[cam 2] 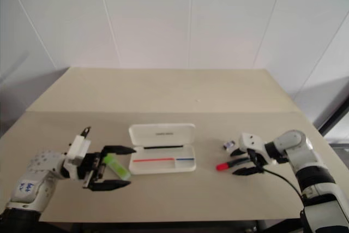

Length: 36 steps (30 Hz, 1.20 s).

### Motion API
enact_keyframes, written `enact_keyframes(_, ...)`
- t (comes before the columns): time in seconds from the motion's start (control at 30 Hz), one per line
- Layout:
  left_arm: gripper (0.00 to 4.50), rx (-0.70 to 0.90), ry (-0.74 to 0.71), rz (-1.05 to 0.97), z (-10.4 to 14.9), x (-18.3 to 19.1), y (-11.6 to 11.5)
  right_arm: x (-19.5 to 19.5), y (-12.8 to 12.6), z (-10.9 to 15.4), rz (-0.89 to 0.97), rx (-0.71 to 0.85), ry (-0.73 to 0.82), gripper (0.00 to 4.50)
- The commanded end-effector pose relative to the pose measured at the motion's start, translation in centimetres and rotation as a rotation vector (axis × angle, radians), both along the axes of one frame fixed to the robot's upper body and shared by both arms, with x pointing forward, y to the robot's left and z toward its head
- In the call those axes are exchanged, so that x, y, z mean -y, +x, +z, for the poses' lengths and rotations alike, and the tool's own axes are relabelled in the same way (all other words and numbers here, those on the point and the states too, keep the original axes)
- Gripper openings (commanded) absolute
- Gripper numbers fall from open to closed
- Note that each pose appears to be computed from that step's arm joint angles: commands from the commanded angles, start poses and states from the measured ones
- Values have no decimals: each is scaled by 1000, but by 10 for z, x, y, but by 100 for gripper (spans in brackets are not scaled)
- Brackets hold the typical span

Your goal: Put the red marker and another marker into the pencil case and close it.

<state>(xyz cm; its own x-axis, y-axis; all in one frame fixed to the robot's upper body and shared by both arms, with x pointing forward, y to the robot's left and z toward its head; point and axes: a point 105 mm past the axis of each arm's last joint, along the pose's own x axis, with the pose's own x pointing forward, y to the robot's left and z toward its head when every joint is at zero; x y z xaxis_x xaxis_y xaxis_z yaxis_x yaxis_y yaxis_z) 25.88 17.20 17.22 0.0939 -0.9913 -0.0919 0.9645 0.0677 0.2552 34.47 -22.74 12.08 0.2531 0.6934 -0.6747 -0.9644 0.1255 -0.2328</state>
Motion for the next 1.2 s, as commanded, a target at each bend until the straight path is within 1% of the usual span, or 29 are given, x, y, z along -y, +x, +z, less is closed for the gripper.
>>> enact_keyframes(0.03, 448, 11, 9, 5, 7, -10, -4, 2, -3, 0, 19, -19, -16, 450)
enact_keyframes(0.13, 448, 24, 24, 22, 9, -15, -1, 1, -4, -2, 21, -26, -18, 450)
enact_keyframes(0.2, 450, 29, 26, 25, 10, -16, -1, 1, -3, -4, 16, -29, -21, 410)
enact_keyframes(0.27, 450, 33, 24, 23, 10, -15, 0, 0, -2, -4, 10, -29, -18, 358)
enact_keyframes(0.4, 450, 39, 16, 16, 12, -12, 1, -1, -1, -4, 4, -24, -9, 225)
enact_keyframes(0.5, 450, 39, 15, 15, 12, -11, 1, -2, -1, -3, -3, -16, 1, 136)
enact_keyframes(0.67, 450, 41, 7, 12, 12, -11, 2, -5, -2, 4, -2, 16, 23, 135)
enact_keyframes(0.8, 450, 38, -1, 11, 12, -12, 1, -13, 0, 20, -30, 73, 64, 135)
enact_keyframes(0.9, 450, 26, 2, 15, 9, -16, 1, -33, -5, 46, -9, 125, 151, 135)
enact_keyframes(0.97, 450, 22, 0, 18, 9, -18, 2, -44, -8, 57, 5, 155, 184, 135)
enact_keyframes(1.1, 450, 25, -15, 40, 10, -27, 5, -82, -22, 87, 50, 205, 247, 135)
enact_keyframes(1.2, 450, 22, -3, 55, 8, -31, 7, -105, -34, 94, 99, 208, 272, 135)
